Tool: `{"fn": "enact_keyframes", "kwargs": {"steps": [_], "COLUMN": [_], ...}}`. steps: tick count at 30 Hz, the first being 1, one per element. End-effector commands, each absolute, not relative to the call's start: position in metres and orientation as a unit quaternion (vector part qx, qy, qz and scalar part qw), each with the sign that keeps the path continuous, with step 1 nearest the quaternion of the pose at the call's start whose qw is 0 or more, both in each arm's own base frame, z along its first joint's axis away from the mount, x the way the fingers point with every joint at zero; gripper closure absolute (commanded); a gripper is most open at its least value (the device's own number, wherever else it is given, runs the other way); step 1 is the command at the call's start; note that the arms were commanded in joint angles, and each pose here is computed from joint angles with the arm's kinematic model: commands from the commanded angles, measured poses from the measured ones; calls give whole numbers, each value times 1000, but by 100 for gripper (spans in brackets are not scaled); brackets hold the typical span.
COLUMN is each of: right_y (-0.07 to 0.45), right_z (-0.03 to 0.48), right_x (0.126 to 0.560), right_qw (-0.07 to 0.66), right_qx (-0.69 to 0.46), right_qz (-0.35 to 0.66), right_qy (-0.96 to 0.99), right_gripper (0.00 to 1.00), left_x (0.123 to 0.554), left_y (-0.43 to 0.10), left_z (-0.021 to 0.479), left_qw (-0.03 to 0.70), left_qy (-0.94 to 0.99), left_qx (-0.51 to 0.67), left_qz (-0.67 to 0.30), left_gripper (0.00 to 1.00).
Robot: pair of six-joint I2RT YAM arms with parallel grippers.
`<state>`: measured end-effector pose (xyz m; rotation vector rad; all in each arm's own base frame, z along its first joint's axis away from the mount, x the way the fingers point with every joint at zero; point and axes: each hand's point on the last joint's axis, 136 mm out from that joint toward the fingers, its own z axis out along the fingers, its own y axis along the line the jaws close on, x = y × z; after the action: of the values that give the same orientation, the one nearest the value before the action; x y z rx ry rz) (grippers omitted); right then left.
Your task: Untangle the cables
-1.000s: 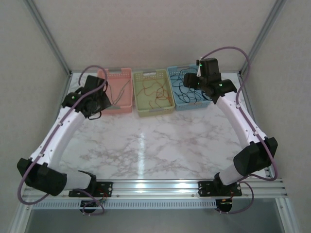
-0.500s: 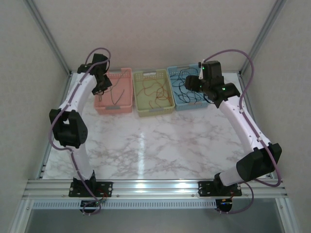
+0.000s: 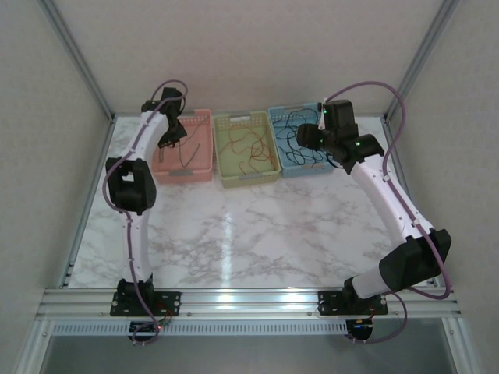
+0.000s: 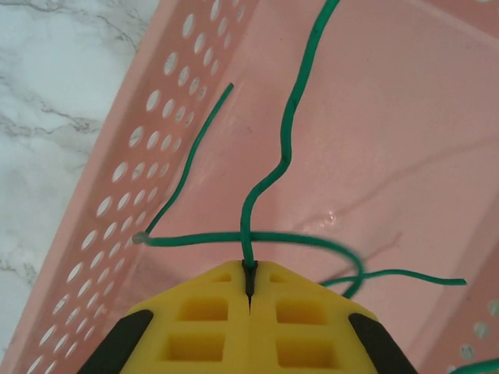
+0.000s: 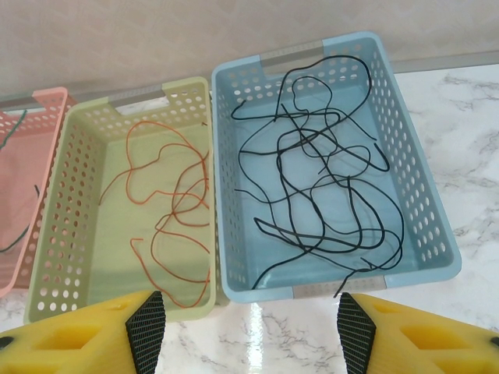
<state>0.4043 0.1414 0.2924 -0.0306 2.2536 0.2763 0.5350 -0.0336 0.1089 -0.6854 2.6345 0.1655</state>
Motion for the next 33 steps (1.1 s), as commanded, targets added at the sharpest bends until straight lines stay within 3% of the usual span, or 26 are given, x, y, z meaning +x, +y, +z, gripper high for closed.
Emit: {"fn": "enact_keyframes", "kwargs": {"steps": [1,12,17,21,26,33], "right_y": [139,139,139,139,140,134], "right_z": [296,288,286,285,284,276], "right_x": [398,396,396,396,396,394], "right_qw": [425,414,412,411,409,389], "right_qx": [-14,-17,-17,-18,-24,-22], "right_qz": [106,103,102,102,99,78], "right_qy": [899,904,905,906,907,917], "right_gripper": [36,37,36,36,34,32], "left_x": [534,542,541,543,541,536], "left_y": [-20,-21,-14,-14,-17,-20], "left_z": [93,43,49,75,112,157], "left_qw": [182,129,131,149,173,203], "left_qy": [950,962,962,960,959,954], "left_qx": [-239,-220,-222,-223,-220,-218], "left_qz": [89,95,94,78,54,29], "left_gripper": [100,100,99,86,55,32]}}
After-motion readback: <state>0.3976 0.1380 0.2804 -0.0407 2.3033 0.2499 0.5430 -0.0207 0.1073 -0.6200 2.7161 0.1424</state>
